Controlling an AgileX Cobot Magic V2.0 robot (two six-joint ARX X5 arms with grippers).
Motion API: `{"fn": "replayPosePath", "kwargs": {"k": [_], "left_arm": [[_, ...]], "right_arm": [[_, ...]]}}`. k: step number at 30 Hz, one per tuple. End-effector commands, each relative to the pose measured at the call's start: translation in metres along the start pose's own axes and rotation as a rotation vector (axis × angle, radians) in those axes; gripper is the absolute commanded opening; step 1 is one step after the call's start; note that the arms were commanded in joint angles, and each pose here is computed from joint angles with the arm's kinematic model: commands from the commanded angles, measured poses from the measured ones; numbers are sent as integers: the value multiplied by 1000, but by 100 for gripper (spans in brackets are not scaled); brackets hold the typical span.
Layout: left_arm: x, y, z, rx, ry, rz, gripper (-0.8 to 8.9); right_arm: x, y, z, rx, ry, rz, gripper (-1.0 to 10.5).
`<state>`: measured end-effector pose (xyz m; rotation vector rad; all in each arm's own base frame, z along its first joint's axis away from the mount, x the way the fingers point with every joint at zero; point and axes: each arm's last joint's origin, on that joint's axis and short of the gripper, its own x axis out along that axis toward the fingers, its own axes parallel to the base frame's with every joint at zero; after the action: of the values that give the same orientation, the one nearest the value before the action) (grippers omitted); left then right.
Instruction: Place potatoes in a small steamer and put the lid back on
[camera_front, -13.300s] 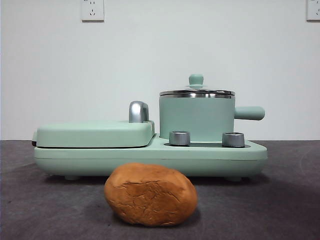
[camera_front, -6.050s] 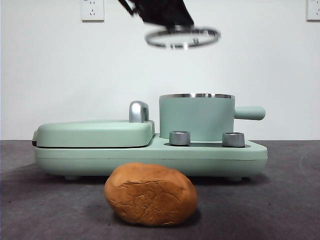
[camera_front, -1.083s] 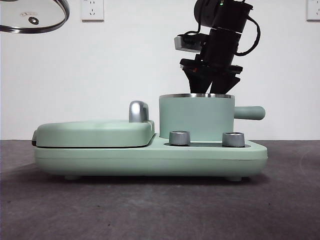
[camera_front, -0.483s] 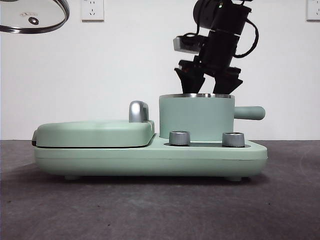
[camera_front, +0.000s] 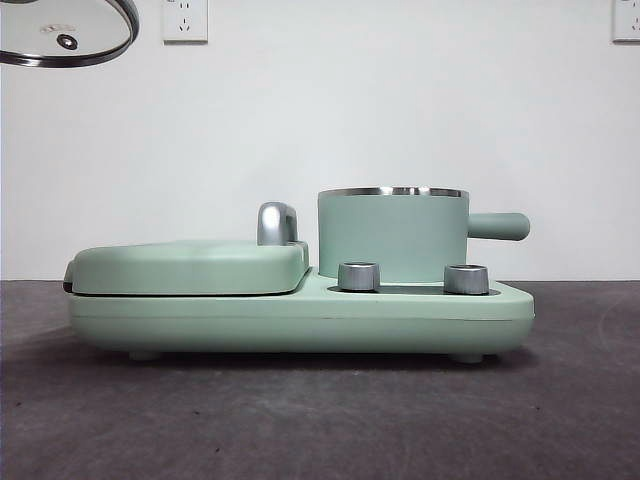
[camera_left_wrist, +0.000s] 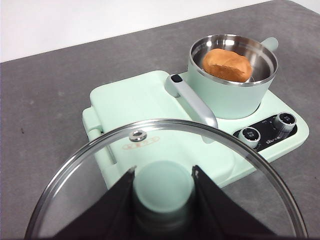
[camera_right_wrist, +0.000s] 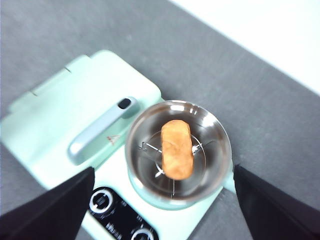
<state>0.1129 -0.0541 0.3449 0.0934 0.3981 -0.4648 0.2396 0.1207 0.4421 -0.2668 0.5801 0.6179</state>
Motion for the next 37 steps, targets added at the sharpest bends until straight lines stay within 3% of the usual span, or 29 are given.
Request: {"fn": "replayPosePath", "kwargs": {"k": [1,16,23,37], "left_arm": [[-3,0,7,-1,-47,-2,14],[1,-1,10,2,-69,-34,14],[26,-4,23,11,-119,-133,14],[122,-32,63,166,-208,-255,14]], "right_arm": [[-17,5,-11,17,-18,-9,402],[-70,33,-138,131,-121,-43,388],[-83,42,-189,156,-177,-97,352],[-104,49,-219,177,-248,-126,325]]}}
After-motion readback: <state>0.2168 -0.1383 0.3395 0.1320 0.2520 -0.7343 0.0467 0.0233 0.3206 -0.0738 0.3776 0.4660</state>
